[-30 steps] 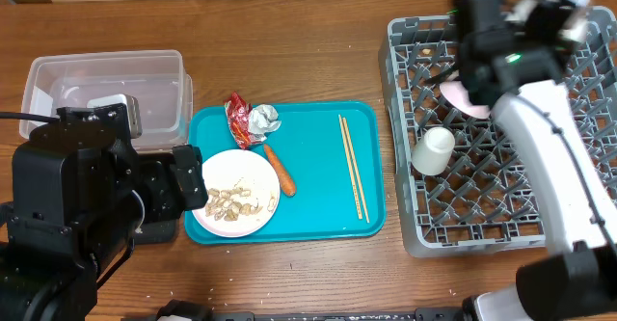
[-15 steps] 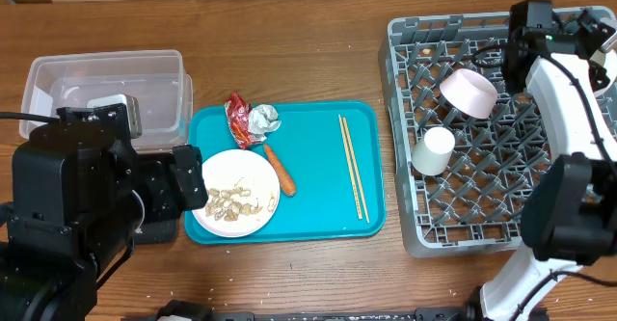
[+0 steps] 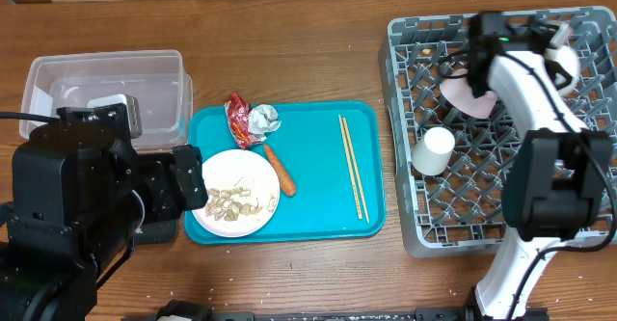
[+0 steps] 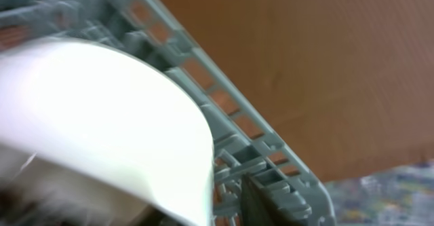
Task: Sort waste into correct bins and load items into the dishwasher
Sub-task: 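Carry the white bowl into the dish rack and release it, then grasp one wooden chopstick with the right gripper and lift it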
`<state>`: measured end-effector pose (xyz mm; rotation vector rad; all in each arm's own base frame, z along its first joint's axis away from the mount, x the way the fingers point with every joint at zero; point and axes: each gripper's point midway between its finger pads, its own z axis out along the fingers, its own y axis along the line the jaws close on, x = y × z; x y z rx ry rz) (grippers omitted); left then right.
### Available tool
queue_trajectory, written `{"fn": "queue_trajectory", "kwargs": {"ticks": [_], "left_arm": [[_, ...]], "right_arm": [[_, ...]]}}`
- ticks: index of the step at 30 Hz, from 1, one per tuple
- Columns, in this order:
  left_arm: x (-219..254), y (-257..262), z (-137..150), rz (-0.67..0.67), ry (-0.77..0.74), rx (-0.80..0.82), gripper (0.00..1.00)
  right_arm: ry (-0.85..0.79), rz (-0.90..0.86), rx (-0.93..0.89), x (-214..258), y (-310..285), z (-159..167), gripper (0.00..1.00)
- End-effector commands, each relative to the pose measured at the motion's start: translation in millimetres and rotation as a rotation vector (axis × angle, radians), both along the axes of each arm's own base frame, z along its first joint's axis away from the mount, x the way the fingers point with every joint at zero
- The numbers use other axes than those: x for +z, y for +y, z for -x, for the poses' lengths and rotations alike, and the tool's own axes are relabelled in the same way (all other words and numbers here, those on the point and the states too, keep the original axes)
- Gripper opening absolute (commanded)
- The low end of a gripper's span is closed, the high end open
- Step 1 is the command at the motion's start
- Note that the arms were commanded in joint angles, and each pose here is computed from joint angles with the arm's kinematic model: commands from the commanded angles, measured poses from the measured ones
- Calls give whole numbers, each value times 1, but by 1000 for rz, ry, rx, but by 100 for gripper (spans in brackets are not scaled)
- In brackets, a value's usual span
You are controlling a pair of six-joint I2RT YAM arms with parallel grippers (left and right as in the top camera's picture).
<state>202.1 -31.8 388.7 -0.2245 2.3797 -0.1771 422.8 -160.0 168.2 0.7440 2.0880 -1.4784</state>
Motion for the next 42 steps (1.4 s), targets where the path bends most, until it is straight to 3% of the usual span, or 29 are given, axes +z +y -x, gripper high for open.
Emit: {"fn": "queue_trajectory", "kwargs": {"ticks": [1, 2, 3, 4, 6, 11, 18, 24, 26, 30, 35, 37, 42], "left_arm": [[2, 2, 1, -13, -9, 0, 100], [2, 2, 1, -13, -9, 0, 100], [2, 2, 1, -13, -9, 0, 100], [2, 2, 1, -13, -9, 0, 100], [2, 2, 1, -13, -9, 0, 100], [2, 2, 1, -13, -9, 0, 100], [2, 2, 1, -13, -9, 0, 100], [2, 2, 1, -13, -9, 0, 100], [2, 2, 1, -13, -9, 0, 100], [2, 2, 1, -13, -9, 0, 100], [2, 2, 1, -13, -9, 0, 100], [2, 2, 1, -13, -9, 0, 100], [2, 2, 0, -14, -14, 1, 100]], "right_arm": [[44, -23, 76, -8, 26, -11, 38], [58, -23, 89, -9, 29, -12, 45], [76, -21, 100, -9, 32, -12, 63], [86, -18, 107, -8, 35, -11, 71], [97, -22, 125, -3, 44, -9, 80], [15, -157, 198, 24, 78, -6, 87], [-199, -459, 382, 110, 134, 17, 91], [-175, -856, 570, 121, 200, 57, 89], [-67, -1150, 702, 114, 257, 81, 89], [100, -1421, 864, 106, 324, 113, 85], [271, -1422, 926, 68, 366, 140, 83], [348, -1334, 942, 28, 378, 150, 71], [331, -1179, 907, -42, 365, 142, 37]]}}
